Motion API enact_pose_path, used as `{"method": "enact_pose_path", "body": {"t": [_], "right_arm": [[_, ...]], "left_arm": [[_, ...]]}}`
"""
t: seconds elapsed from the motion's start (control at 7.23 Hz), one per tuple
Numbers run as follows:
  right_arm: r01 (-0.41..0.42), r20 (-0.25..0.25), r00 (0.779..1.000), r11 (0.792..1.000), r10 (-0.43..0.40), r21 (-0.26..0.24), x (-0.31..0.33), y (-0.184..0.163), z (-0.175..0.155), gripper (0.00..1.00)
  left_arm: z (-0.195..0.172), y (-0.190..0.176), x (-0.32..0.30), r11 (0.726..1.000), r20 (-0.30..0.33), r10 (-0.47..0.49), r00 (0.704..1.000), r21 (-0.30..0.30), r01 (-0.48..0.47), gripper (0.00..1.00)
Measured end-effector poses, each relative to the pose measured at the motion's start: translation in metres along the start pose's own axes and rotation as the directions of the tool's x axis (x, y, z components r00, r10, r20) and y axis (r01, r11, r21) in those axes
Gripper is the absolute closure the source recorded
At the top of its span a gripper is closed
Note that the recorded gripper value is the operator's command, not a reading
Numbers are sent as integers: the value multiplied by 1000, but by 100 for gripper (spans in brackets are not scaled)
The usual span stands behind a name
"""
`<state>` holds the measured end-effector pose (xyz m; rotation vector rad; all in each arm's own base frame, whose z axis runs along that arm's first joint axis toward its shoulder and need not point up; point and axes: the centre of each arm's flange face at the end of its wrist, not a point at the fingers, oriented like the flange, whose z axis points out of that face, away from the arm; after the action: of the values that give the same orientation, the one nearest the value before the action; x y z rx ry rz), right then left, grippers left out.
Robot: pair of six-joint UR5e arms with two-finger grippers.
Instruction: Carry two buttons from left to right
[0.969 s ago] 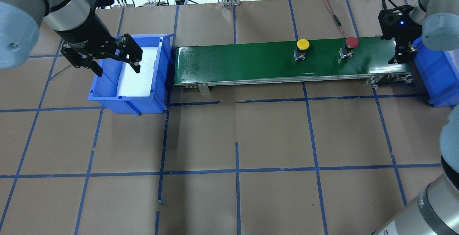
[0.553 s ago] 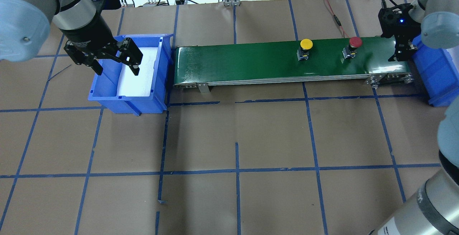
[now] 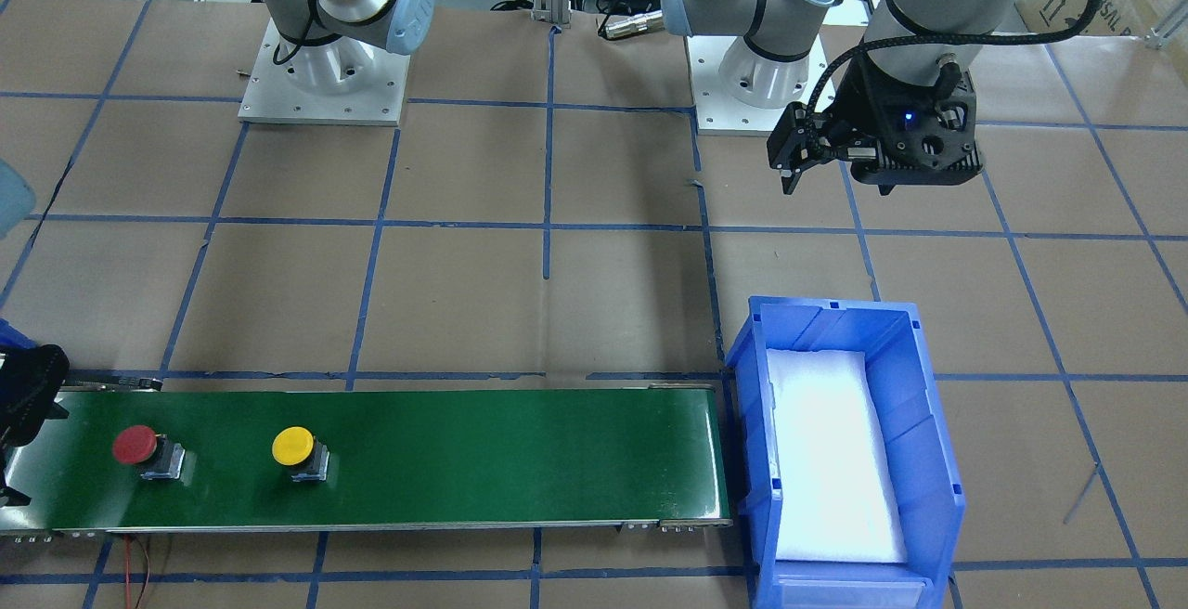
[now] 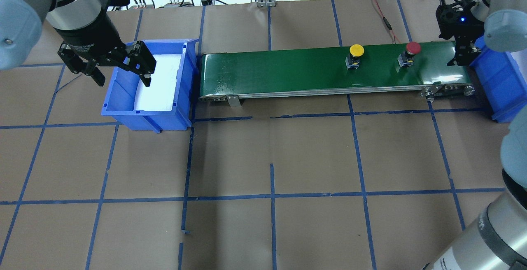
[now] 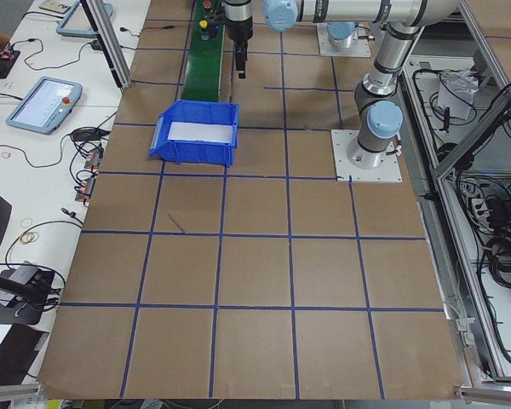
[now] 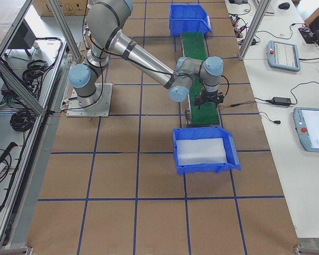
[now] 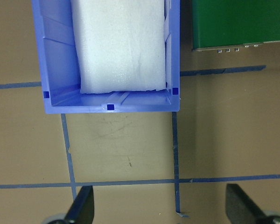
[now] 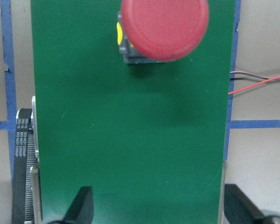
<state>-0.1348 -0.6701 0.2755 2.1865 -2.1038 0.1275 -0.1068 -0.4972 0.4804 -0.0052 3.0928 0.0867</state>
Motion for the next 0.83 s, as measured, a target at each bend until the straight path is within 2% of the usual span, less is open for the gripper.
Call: {"method": "enact_pose_path", "body": {"t": [0.28,0.69,0.83], "right_arm": [[0,-1,1000,1000,0,2,0,0,4,3],[2,6,1000,1000,-2,18,-2,-3,6,3],[8,6,1000,1000,-8,29,-2,-5,7,3]], "left_arm": [[-2,0,1,999,-22,-41,999,1,42,0],[-12,12,2,999,-23,-47,999,-14,47,0],[-20,13,-1,998,-9,-50,999,29,50,0]]}}
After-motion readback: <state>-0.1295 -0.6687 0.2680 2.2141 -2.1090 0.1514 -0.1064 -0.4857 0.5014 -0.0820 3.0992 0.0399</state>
